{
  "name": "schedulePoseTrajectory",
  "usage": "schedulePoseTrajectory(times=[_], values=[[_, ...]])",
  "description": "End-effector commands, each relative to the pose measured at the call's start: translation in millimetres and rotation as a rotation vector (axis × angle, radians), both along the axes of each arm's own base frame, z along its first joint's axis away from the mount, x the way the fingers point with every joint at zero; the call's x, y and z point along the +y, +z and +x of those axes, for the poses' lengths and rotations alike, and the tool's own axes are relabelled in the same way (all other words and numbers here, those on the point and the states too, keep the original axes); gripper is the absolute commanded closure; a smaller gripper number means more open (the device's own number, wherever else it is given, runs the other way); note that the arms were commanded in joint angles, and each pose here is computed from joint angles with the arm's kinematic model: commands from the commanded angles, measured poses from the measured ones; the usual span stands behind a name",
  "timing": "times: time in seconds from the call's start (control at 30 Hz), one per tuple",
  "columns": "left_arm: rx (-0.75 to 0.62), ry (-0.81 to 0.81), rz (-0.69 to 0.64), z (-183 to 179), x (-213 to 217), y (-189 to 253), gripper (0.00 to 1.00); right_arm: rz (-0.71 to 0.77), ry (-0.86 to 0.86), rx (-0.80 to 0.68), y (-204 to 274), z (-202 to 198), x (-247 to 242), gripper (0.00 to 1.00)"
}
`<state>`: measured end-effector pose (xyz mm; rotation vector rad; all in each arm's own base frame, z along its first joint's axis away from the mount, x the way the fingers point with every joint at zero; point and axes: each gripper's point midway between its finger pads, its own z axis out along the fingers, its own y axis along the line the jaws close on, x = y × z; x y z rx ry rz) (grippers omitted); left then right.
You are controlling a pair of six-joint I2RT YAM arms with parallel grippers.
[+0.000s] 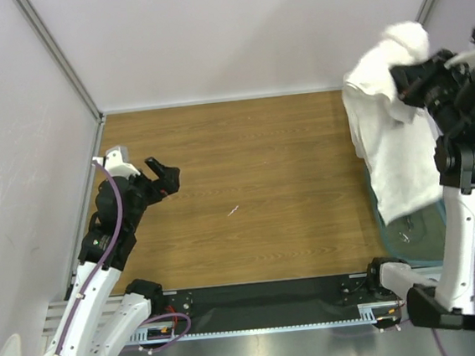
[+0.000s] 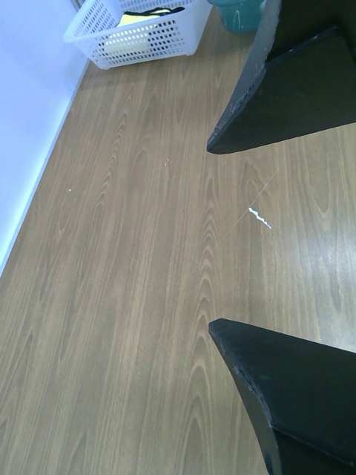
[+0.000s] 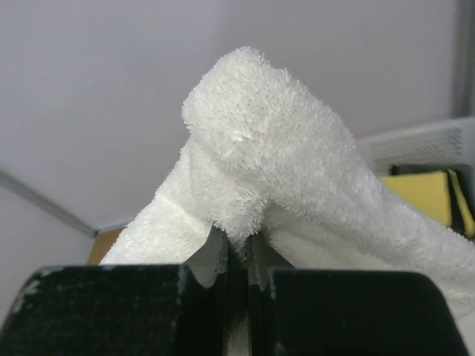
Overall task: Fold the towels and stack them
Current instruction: Move the towel to the center of the board
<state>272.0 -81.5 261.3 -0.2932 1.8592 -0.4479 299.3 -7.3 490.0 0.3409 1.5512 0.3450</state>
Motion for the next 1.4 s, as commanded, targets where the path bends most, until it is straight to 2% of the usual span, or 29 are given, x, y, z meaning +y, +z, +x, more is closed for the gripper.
schedulePoseTrajectory(times=[0.0,0.07,0.13,0.23,0.33,0.43,0.53,0.6,0.8,0.93,1.03,1.2,1.27,1.37], values=[[-0.031,-0.02,-0.032,3.5,-4.2,7.1,0.0,-0.086,0.233,-0.214,76.4,-14.9,61.3,1.0],[-0.042,-0.043,-0.042,2.9,-7.7,9.5,0.0,-0.098,0.325,-0.222,83.3,1.2,89.1,1.0],[-0.056,-0.081,-0.053,1.3,-14.2,12.6,0.0,-0.124,0.447,-0.261,98.8,-2.9,132.5,1.0],[-0.065,-0.084,-0.051,0.9,-14.0,15.2,0.0,-0.172,0.589,-0.228,88.8,2.9,208.8,1.0],[-0.06,-0.077,-0.045,0.8,-12.3,14.0,0.0,-0.262,0.683,-0.177,61.2,10.0,278.7,1.0],[-0.064,-0.054,-0.043,0.9,-7.7,15.6,0.0,-0.265,0.749,-0.134,34.4,17.4,329.3,1.0],[-0.072,-0.025,-0.043,-1.3,-1.3,18.3,0.0,-0.228,0.775,-0.079,5.9,31.1,359.9,1.0],[-0.11,-0.044,-0.046,-4.7,-2.8,26.0,0.0,-0.167,0.765,-0.064,-1.1,40.7,369.9,1.0],[-0.234,-0.266,-0.079,-18.6,-36.9,41.2,0.0,-0.056,0.711,0.006,-30.9,75.7,381.1,1.0],[-0.176,-0.291,-0.076,-11.4,-43.2,27.1,0.0,0.03,0.756,0.08,-51.4,96.2,374.2,1.0],[-0.124,-0.323,-0.084,-4.6,-51.5,16.0,0.06,0.073,0.809,0.104,-63.0,99.1,370.3,1.0],[-0.051,-0.247,-0.106,29.1,-51.0,-11.8,0.2,0.081,0.825,0.133,-75.7,95.0,363.4,1.0],[-0.07,-0.3,-0.142,32.7,-62.7,-9.7,0.26,0.079,0.815,0.158,-81.4,99.0,355.9,1.0],[-0.068,-0.311,-0.16,40.2,-71.7,-24.0,0.28,0.091,0.815,0.171,-82.8,102.4,347.1,1.0]])
